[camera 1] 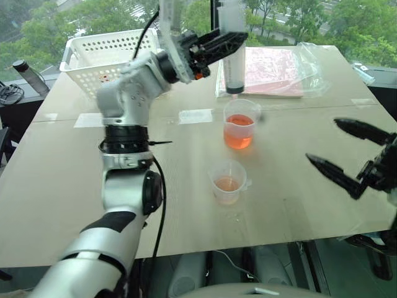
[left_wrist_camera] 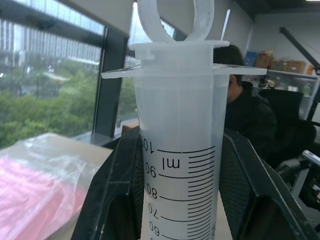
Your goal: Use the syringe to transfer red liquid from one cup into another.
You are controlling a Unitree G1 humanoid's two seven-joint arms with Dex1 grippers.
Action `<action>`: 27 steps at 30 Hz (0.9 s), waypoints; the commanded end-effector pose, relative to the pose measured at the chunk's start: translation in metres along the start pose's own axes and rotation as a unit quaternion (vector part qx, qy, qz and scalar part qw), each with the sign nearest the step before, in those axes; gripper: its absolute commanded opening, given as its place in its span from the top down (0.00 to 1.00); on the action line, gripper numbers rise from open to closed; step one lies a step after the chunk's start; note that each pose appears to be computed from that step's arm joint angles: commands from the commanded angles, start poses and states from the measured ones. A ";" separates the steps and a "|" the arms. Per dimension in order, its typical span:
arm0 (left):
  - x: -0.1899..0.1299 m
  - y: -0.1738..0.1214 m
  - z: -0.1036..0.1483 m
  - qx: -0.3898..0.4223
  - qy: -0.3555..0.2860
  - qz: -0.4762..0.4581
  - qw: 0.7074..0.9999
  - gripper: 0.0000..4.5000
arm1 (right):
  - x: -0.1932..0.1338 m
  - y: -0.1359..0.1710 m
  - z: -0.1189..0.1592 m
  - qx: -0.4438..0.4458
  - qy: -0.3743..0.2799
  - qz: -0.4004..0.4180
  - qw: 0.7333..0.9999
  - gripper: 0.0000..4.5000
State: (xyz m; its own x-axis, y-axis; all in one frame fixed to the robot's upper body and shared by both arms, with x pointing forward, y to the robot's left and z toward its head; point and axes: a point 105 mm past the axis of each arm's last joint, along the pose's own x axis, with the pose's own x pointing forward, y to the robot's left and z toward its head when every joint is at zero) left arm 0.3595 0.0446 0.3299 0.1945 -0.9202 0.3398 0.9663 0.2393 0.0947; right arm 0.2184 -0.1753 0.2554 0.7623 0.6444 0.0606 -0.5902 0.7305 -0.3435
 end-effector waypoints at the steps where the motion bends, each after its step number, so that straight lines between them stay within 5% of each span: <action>1: 0.001 -0.003 -0.013 0.082 -0.006 -0.018 0.996 0.69 | 0.010 -0.003 0.005 0.019 0.006 -0.032 0.999 0.00; 7: -0.007 0.006 -0.054 0.081 0.027 -0.003 0.996 0.69 | 0.026 -0.025 0.016 0.045 0.008 -0.101 0.994 0.00; 18: -0.004 0.012 -0.102 0.118 0.076 0.044 0.989 0.69 | 0.086 -0.019 0.042 0.034 0.025 -0.070 0.997 0.00; 27: -0.010 0.008 -0.110 0.108 0.063 0.072 0.990 0.69 | 0.128 -0.019 0.036 0.075 0.035 -0.088 0.993 0.00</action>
State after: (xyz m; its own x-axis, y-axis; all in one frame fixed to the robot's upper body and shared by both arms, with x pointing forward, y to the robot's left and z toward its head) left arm 0.3861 0.0213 0.2176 0.3562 -0.9063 0.2274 0.8843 0.4056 0.2314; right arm 0.3183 -0.0981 0.2883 0.8623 0.5062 -0.0143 -0.5014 0.8495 -0.1642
